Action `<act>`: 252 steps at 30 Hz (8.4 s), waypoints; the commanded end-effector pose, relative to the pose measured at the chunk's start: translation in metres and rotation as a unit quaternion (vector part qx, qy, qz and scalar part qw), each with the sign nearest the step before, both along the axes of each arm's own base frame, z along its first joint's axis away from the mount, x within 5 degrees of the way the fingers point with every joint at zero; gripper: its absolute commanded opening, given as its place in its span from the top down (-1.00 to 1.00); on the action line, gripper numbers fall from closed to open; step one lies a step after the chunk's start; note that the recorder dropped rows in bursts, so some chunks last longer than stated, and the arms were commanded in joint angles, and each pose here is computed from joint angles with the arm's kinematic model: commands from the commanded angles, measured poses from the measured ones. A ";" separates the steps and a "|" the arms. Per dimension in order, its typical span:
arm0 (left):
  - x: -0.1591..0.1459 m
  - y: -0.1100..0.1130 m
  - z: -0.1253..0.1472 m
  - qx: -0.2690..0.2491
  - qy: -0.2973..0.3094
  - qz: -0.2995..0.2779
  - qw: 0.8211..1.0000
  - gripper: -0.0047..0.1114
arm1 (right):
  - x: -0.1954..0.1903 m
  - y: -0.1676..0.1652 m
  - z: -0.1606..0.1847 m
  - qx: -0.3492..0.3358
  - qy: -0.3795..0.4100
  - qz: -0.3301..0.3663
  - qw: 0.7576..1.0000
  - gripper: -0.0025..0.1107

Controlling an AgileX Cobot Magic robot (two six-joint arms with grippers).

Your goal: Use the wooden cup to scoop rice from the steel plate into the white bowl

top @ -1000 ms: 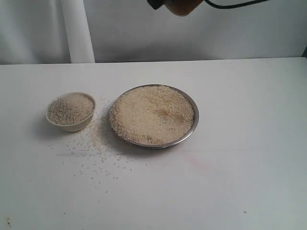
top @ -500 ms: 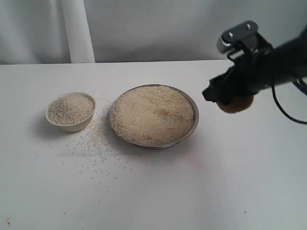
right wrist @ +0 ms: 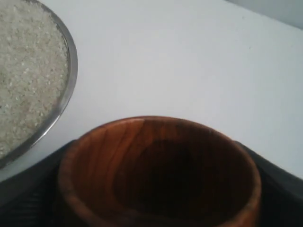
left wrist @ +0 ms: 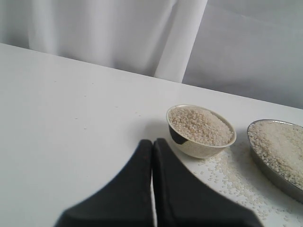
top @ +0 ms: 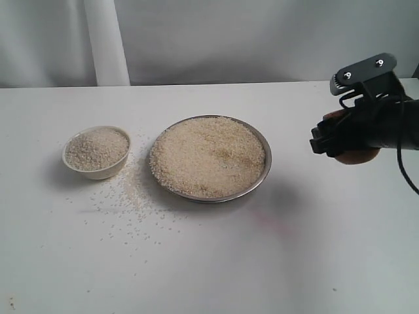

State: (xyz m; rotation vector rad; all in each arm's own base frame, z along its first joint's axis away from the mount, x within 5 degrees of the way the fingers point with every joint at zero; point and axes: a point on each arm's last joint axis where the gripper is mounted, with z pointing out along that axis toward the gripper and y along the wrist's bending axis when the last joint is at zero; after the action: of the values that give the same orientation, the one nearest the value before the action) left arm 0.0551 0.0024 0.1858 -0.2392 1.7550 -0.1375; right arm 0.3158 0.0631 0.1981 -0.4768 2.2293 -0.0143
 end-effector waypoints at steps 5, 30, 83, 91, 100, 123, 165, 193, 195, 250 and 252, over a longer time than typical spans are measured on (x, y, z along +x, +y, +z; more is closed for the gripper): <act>0.000 0.000 0.003 -0.002 -0.010 -0.002 1.000 0.92 | -0.009 0.010 0.023 0.014 -0.031 0.020 0.999 0.96; 0.000 0.000 0.003 -0.002 -0.010 -0.002 1.000 0.92 | -0.039 0.035 0.003 0.123 -0.154 0.054 0.979 0.96; 0.000 0.000 0.003 -0.002 -0.010 -0.002 1.000 0.92 | 0.013 0.013 -0.147 0.148 -0.186 0.141 0.961 0.46; 0.000 0.000 0.003 -0.002 -0.010 -0.002 1.000 0.92 | 0.013 0.011 -0.146 0.162 -0.180 0.131 0.961 -0.83; 0.000 0.000 0.003 -0.002 -0.010 -0.002 1.000 0.92 | 0.007 0.006 -0.139 0.145 -0.188 0.144 0.961 -0.90; 0.000 0.000 0.003 -0.002 -0.010 -0.002 1.000 0.92 | -0.038 -0.001 -0.032 0.212 -0.270 0.160 0.926 -0.90; 0.000 0.000 0.003 -0.002 -0.010 -0.002 1.000 0.92 | -0.142 -0.011 0.085 0.129 -0.284 0.160 0.937 0.96; 0.000 0.000 0.003 -0.002 -0.010 -0.002 1.000 0.92 | -0.262 -0.084 0.087 0.084 -0.355 -0.223 0.904 0.96; 0.000 0.000 0.003 -0.002 -0.010 -0.002 1.000 0.92 | -0.266 -0.084 0.088 0.057 -0.365 -0.210 0.905 0.96; 0.000 0.000 0.003 -0.002 -0.010 -0.002 1.000 0.92 | -0.262 -0.067 -0.015 0.088 -0.225 -0.157 0.958 0.96; 0.000 0.000 0.003 -0.002 -0.010 -0.002 1.000 0.92 | -0.262 -0.066 -0.015 0.100 -0.223 -0.158 0.957 0.96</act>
State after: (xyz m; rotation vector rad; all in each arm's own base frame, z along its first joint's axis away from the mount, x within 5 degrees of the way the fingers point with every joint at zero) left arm 0.0551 0.0024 0.1858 -0.2392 1.7550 -0.1375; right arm 0.0541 -0.0034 0.1848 -0.0092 1.8108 -0.0811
